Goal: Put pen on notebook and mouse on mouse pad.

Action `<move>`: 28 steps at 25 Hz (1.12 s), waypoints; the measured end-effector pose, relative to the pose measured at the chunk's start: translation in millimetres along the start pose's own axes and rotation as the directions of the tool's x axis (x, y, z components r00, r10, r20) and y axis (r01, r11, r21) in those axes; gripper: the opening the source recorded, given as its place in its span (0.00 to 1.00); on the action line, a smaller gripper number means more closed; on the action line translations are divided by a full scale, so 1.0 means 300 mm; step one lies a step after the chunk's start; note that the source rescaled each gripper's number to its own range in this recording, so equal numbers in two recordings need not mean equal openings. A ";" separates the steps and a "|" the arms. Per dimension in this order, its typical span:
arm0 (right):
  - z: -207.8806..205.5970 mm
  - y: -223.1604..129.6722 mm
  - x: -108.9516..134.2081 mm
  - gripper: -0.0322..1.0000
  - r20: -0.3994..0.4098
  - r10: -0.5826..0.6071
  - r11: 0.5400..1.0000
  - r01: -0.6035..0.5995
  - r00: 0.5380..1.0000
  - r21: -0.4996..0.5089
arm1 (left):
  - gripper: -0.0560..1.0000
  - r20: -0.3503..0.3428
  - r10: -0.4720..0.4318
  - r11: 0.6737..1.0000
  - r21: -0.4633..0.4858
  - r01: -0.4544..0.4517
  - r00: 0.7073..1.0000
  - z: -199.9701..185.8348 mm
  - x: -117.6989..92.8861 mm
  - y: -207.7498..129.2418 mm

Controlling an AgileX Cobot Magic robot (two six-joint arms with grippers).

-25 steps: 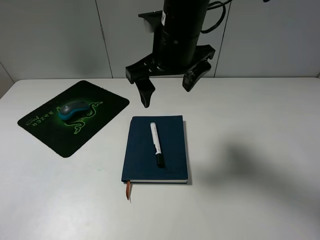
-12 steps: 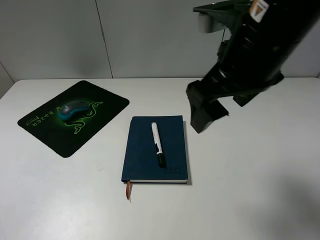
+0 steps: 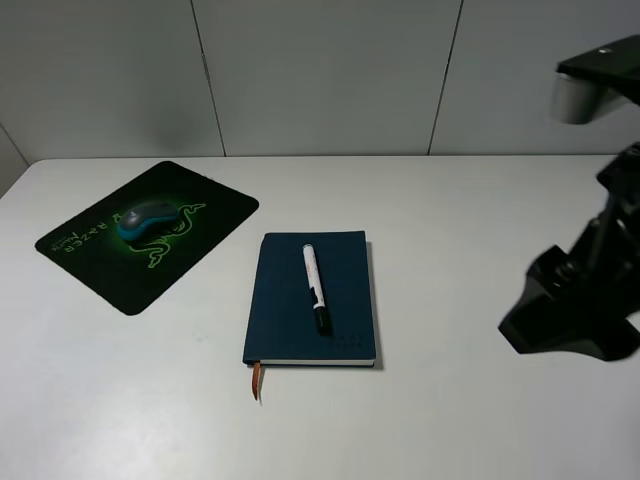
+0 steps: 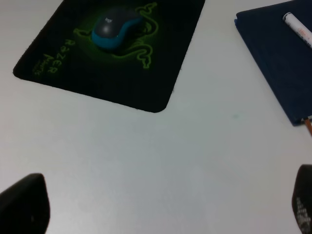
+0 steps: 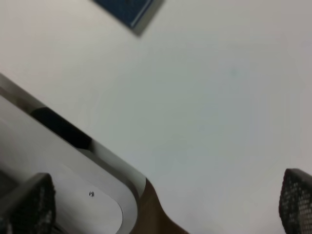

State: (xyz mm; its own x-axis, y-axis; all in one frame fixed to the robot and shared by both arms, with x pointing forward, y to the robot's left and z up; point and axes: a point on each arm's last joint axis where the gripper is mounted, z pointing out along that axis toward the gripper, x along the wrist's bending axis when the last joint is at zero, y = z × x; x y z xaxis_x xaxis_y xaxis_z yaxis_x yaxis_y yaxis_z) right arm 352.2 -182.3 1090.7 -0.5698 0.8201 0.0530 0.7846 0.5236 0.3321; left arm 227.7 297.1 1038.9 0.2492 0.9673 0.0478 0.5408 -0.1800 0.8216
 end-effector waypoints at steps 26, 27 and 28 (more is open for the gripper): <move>-0.020 -0.448 -0.165 1.00 0.120 0.543 0.721 -0.389 0.831 -0.574 | 1.00 -0.001 0.000 1.000 0.001 0.000 1.000 0.000 0.000 0.000; -0.026 -0.457 -0.160 1.00 0.126 0.551 0.707 -0.381 0.825 -0.595 | 1.00 -0.001 0.000 1.000 0.001 0.000 1.000 0.000 0.000 0.000; -0.031 -0.465 -0.156 1.00 0.138 0.559 0.696 -0.373 0.817 -0.613 | 1.00 -0.001 0.000 1.000 0.001 0.000 1.000 0.000 0.000 0.000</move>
State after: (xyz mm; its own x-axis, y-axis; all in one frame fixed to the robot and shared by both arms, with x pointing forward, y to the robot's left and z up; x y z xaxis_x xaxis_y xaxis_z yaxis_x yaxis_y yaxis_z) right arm 267.0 -295.9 1050.6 0.0068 0.9950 0.0994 0.6089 -0.0830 0.7889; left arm 227.7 297.2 1038.8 0.2489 0.9673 0.0485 0.5415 -0.1805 0.8211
